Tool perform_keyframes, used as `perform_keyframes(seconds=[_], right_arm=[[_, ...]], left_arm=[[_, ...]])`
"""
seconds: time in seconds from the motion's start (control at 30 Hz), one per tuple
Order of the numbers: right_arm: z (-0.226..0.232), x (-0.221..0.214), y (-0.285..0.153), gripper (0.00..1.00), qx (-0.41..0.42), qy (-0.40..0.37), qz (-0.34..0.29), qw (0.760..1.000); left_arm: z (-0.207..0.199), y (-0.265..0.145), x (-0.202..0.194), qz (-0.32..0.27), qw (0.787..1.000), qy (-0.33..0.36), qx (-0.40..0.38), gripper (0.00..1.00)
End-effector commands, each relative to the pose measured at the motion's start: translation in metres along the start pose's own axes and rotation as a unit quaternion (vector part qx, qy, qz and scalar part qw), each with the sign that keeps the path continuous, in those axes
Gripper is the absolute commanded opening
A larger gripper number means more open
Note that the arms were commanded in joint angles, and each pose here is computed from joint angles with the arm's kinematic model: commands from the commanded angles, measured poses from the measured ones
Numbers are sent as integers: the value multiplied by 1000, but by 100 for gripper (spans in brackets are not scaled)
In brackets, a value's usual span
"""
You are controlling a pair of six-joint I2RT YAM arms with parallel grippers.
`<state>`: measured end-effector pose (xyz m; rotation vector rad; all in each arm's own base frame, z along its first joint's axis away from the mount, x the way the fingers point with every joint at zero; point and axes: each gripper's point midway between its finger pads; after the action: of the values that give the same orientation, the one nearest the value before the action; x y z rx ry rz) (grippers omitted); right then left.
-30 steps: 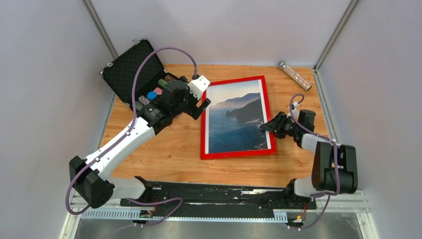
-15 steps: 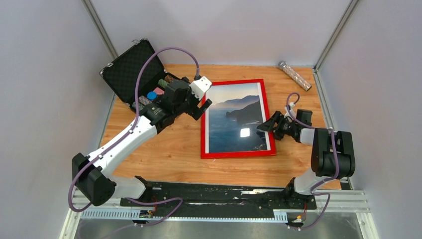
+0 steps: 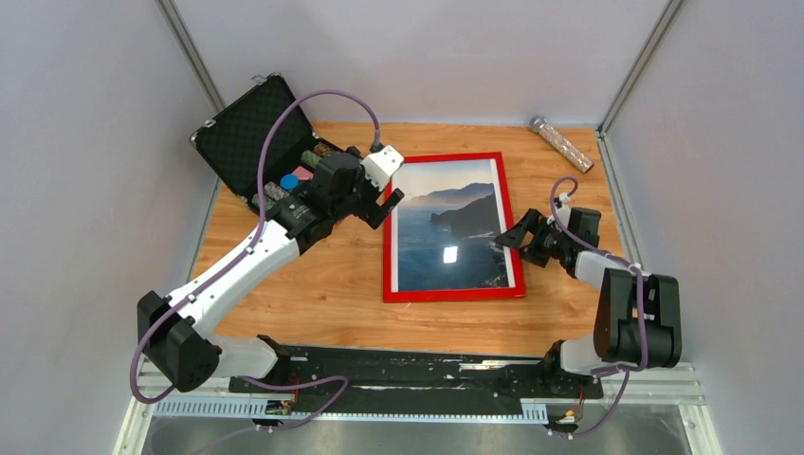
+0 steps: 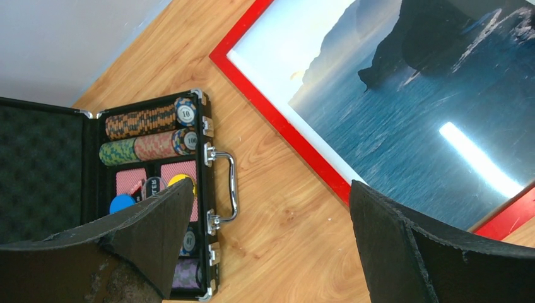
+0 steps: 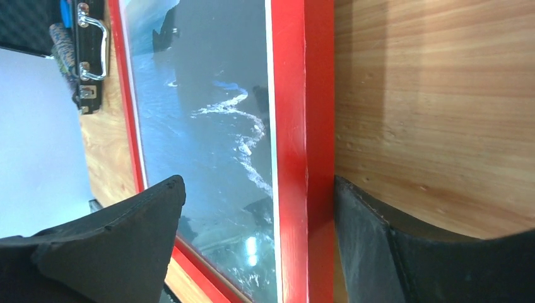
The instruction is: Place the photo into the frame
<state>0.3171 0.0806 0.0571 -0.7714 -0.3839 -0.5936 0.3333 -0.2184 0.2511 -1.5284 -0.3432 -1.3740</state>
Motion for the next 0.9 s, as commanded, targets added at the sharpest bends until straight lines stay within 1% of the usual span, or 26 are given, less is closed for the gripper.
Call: perform_keyframes(seconds=[0.0, 0.6, 0.87], right_arm=[[2, 14, -10, 83, -24, -42, -42, 998], [0, 9, -4, 82, -32, -61, -28, 997], [20, 7, 0, 80, 6, -75, -18, 997]], left_arm=[[4, -5, 19, -31, 1000, -3, 2, 100], [6, -10, 18, -37, 999, 0, 9, 100], [8, -9, 14, -30, 999, -6, 13, 100]])
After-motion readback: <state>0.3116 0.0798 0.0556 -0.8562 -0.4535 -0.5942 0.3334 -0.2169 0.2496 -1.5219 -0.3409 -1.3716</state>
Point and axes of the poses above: each gripper's point midway between its finger pads, its own y axis out along the fingers, its own z axis along the line the jaws close on, x = y × z, and after that the axes turned 9 degrees about -y, right-handed
